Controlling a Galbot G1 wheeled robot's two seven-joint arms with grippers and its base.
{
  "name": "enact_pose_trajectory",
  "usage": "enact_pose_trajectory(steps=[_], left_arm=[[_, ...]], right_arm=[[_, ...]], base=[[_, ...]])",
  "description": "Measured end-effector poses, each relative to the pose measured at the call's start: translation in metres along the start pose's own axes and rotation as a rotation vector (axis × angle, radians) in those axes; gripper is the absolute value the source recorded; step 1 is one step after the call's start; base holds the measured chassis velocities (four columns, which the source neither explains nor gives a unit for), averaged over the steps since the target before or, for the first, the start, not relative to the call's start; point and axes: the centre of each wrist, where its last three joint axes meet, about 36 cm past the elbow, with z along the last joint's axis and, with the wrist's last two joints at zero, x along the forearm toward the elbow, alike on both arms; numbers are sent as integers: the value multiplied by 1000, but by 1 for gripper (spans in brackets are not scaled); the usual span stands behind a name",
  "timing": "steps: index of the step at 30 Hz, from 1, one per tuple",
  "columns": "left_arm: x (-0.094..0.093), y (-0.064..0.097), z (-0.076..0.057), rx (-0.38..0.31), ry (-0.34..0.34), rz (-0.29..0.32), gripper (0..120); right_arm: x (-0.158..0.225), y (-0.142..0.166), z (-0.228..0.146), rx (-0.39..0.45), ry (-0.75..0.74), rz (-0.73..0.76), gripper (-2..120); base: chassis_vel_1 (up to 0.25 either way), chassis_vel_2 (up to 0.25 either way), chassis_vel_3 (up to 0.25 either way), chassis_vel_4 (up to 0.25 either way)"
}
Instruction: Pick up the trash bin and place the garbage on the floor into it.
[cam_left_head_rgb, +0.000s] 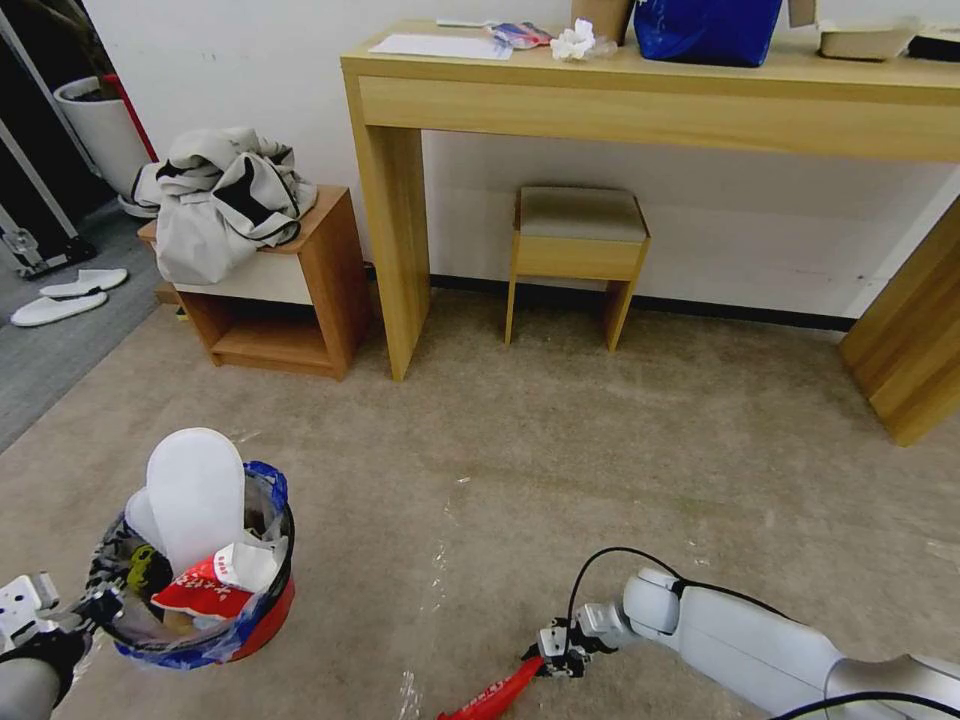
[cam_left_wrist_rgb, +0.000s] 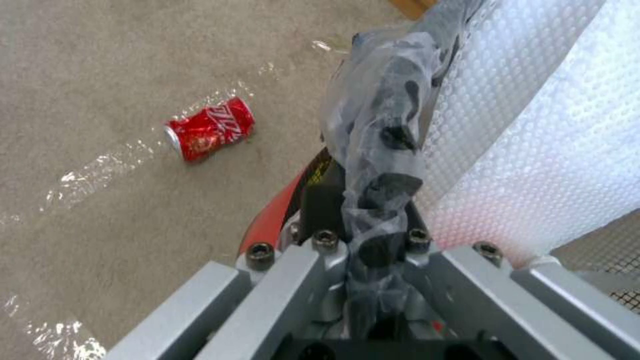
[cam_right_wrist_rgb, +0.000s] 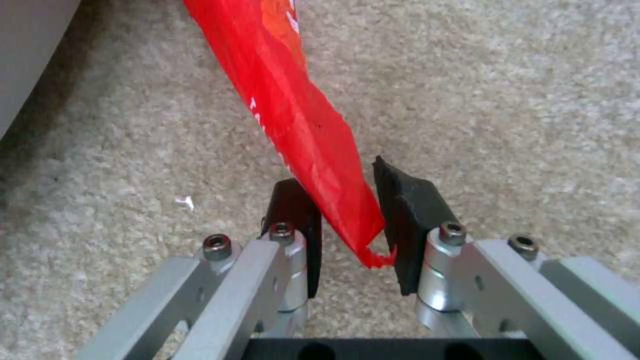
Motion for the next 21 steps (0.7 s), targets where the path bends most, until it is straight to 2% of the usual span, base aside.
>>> enact_pose_trajectory(steps=[6,10,21], left_arm=[[0,0,0,0,1,0,0],[0,1,0,0,0,-1,0],[-1,1,0,2,1,-2,0]], right_arm=[[-1,0,0,1,-3,1,12],[-1,0,1,1,-4,3,0],[-1,-1,2,4,-11,4,0]], base=[[0,0,0,0],[0,0,0,0],[0,0,0,0]])
